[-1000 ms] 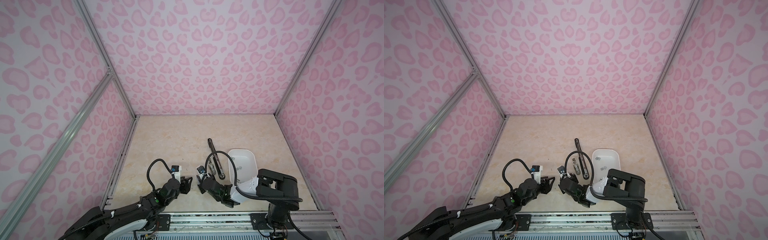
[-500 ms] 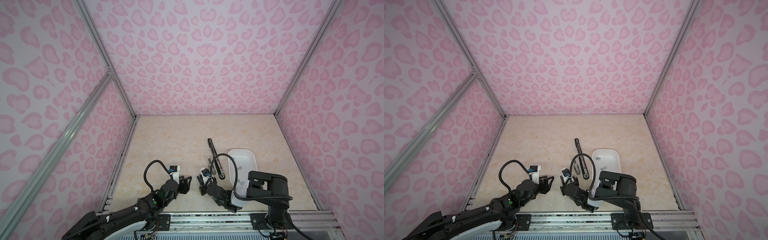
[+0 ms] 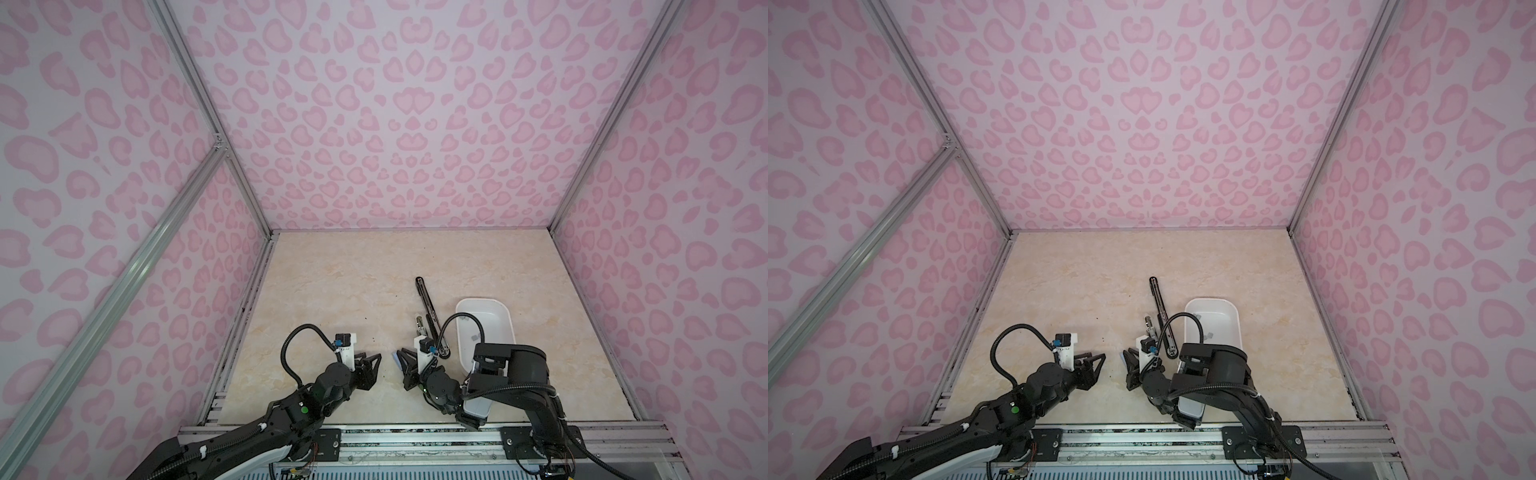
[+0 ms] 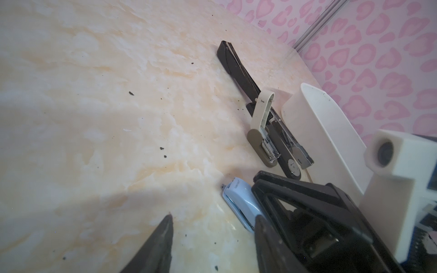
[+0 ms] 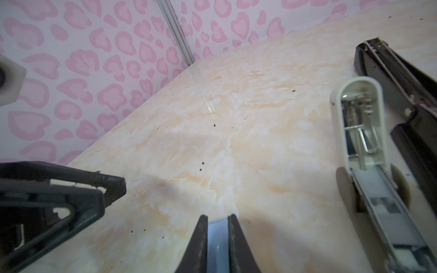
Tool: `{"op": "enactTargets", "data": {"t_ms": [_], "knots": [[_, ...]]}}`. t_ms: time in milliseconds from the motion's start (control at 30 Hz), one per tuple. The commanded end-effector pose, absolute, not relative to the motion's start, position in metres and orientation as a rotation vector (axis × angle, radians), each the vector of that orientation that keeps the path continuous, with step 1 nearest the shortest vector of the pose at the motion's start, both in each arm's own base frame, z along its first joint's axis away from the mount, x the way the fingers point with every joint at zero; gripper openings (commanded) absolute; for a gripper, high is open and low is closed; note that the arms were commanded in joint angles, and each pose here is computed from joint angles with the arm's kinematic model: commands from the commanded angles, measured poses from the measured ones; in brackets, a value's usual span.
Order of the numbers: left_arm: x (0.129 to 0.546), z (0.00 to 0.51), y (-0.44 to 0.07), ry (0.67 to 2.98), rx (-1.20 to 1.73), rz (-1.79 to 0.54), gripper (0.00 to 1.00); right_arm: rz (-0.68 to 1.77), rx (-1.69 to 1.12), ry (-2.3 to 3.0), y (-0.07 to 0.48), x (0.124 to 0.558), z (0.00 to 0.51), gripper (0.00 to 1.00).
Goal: Load the staples into the stapler
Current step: 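Close the right gripper around the light-blue stapler body, then carry the light-blue stapler farther from the robot and set it down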
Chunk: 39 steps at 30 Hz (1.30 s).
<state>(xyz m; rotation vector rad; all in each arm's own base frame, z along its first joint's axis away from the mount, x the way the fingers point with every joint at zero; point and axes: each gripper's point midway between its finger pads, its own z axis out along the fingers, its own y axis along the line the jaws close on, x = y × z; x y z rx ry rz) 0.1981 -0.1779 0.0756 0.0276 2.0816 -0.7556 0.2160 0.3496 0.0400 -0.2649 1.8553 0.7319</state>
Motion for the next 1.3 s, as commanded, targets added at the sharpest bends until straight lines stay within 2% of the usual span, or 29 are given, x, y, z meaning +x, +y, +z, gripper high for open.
{"op": "enactTargets", "data": {"t_ms": [0,300,533,633,833,967,1100,1267], "knots": [[0.198,0.074,-0.174,2.08,0.018,-0.738,0.56,0.435,-0.477,2.061,0.325,0.21,-0.015,0.17],[0.198,0.08,-0.17,2.062,0.014,-0.727,0.59,0.396,-0.479,2.053,0.342,0.236,0.022,0.22],[0.198,0.084,-0.169,2.053,0.018,-0.727,0.61,0.384,-0.496,2.03,0.351,0.241,0.046,0.3],[0.199,0.086,-0.17,2.049,0.017,-0.728,0.61,0.387,-0.506,2.023,0.351,0.24,0.057,0.37],[0.198,0.08,-0.163,2.102,0.007,-0.673,0.61,0.382,-0.594,2.045,0.347,0.228,0.067,0.61],[0.19,0.088,-0.154,2.217,-0.028,-0.611,0.66,0.384,-0.683,2.065,0.348,0.207,0.056,0.71],[0.18,0.102,-0.15,2.293,-0.016,-0.59,0.73,0.328,-0.741,2.093,0.347,0.194,0.039,0.73],[0.182,0.094,-0.109,2.344,-0.095,-0.301,0.76,0.291,-0.728,2.112,0.343,0.194,0.024,0.67]]}}
